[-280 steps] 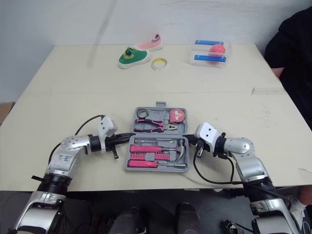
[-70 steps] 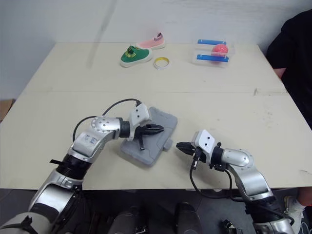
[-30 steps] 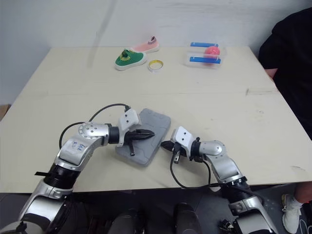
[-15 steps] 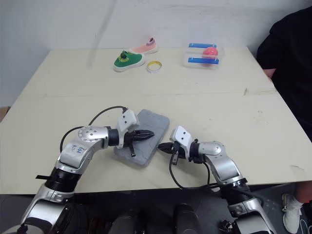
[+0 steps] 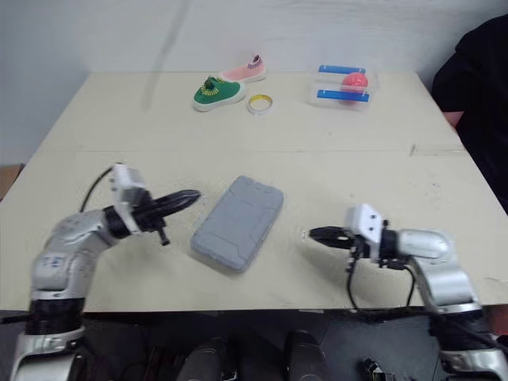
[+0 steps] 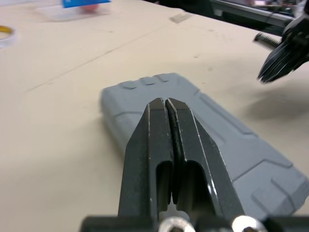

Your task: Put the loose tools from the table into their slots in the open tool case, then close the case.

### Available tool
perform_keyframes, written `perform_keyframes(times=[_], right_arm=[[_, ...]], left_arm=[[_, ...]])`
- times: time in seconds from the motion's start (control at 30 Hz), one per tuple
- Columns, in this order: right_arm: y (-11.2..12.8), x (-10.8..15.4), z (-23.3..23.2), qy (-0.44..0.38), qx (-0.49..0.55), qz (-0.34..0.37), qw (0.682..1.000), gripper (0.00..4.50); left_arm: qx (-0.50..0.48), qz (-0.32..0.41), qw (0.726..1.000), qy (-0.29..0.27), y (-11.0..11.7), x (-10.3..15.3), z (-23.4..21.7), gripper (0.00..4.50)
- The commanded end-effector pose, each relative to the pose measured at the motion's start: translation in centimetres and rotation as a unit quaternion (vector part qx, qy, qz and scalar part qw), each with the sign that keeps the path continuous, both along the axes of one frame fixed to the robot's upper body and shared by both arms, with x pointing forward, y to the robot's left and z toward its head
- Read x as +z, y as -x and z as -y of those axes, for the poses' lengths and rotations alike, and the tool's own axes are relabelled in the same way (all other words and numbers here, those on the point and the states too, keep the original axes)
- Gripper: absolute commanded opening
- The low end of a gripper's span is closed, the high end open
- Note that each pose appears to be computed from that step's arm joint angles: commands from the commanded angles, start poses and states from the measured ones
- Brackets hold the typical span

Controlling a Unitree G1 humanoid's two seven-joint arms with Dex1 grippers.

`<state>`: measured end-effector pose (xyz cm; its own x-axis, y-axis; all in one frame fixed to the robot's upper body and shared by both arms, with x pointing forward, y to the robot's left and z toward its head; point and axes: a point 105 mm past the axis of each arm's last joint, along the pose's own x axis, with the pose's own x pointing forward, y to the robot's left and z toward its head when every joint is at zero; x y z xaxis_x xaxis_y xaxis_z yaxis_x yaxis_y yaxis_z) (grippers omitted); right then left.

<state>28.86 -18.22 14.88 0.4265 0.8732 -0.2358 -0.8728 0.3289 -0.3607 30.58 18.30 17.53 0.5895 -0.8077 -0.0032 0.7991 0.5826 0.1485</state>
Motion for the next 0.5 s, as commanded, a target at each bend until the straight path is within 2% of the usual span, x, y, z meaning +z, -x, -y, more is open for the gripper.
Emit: perform_keyframes(times=[0.03,0.13,0.23,0.27,0.37,0.5], right_arm=[[-0.2,2.2,3.8,0.029,-0.043,0.057,0.997,1.46],[-0.7,3.5,6.1,0.034,-0.085,0.087,0.992,2.88],[-1.0,4.3,7.5,0.034,-0.11,0.102,0.988,4.45],[-0.9,4.2,8.2,0.05,-0.116,0.103,0.987,4.5],[-0.8,4.1,9.8,0.078,-0.126,0.107,0.983,4.5],[-0.9,4.2,9.9,0.07,-0.131,0.113,0.982,4.5]], left_arm=[[0.105,0.019,0.992,-0.059,1.1,-0.1,-5.6,1.29],[0.183,0.013,0.977,-0.104,1.8,-0.7,-9.3,2.58],[0.197,0.023,0.974,-0.111,2.7,-0.3,-10.3,4.02],[0.213,0.019,0.97,-0.113,3.0,-0.6,-11.2,4.45],[0.237,0.007,0.965,-0.11,3.9,-1.1,-12.6,4.45],[0.253,0.008,0.961,-0.106,3.8,-1.1,-12.4,4.45]])
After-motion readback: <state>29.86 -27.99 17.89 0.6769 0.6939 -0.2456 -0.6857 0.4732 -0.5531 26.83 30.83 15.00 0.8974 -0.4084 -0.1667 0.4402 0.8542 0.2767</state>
